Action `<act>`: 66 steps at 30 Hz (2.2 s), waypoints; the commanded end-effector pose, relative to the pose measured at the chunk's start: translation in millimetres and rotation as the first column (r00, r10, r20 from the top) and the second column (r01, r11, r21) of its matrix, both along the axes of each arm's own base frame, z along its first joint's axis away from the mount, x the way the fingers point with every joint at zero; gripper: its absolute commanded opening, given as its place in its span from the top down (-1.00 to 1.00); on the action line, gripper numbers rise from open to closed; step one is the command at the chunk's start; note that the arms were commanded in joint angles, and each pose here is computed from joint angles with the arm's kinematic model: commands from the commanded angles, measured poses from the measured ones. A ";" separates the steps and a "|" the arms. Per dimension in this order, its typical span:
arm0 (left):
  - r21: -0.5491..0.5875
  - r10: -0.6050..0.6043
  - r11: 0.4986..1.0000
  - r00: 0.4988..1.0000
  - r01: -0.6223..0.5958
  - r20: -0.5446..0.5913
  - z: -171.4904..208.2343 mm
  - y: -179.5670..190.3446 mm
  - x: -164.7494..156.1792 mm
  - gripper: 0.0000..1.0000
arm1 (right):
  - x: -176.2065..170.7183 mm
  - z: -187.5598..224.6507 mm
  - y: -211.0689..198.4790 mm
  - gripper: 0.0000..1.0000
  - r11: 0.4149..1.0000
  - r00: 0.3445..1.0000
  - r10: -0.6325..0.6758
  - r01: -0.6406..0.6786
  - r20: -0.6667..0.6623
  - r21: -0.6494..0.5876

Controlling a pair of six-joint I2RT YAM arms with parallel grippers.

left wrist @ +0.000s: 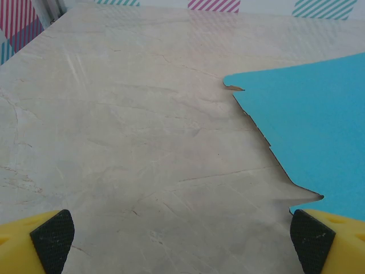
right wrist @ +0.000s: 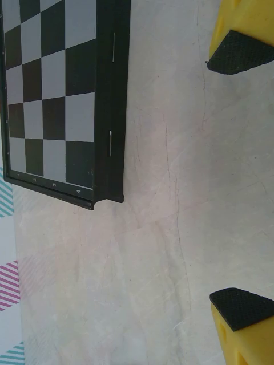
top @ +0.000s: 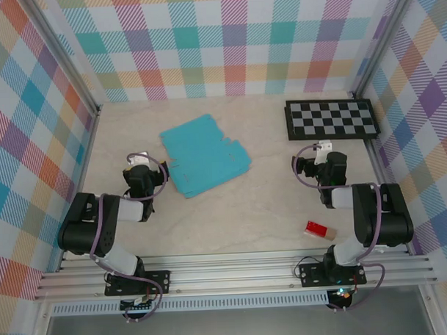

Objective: Fold the paper box

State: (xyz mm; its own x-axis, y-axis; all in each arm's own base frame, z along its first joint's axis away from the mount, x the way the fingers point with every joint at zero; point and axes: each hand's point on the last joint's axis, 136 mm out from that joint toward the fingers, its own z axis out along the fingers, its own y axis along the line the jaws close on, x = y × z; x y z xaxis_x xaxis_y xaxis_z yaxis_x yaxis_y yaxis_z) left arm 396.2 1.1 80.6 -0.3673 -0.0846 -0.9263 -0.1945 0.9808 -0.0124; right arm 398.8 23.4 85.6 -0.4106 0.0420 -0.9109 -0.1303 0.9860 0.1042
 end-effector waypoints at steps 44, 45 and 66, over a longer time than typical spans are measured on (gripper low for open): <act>-0.297 0.219 0.928 0.974 -0.225 -0.056 93.1 12.2 -34.7 -1.00 | 9.5 97.2 14.4 -1.00 0.988 0.970 -0.012 0.048 -0.244 0.144; -0.368 0.172 0.909 0.981 -0.195 -0.095 89.7 -0.9 -33.7 -1.00 | 9.3 101.7 21.2 -0.99 0.986 0.965 0.018 0.026 -0.263 0.162; -0.581 -0.163 0.754 0.769 -0.308 -0.618 -27.5 -100.6 -39.2 -0.63 | 9.4 34.5 226.9 -0.99 0.878 0.696 0.467 -0.437 -0.545 0.194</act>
State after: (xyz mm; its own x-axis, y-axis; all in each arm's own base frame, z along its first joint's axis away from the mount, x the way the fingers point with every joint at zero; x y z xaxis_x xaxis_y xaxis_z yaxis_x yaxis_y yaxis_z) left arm 352.2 -88.6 50.0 -0.7573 -0.6137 -0.2232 -0.4813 0.7556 -0.4443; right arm 413.1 238.2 121.8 -0.8262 -0.1993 -0.5269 -0.4308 0.8262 0.3630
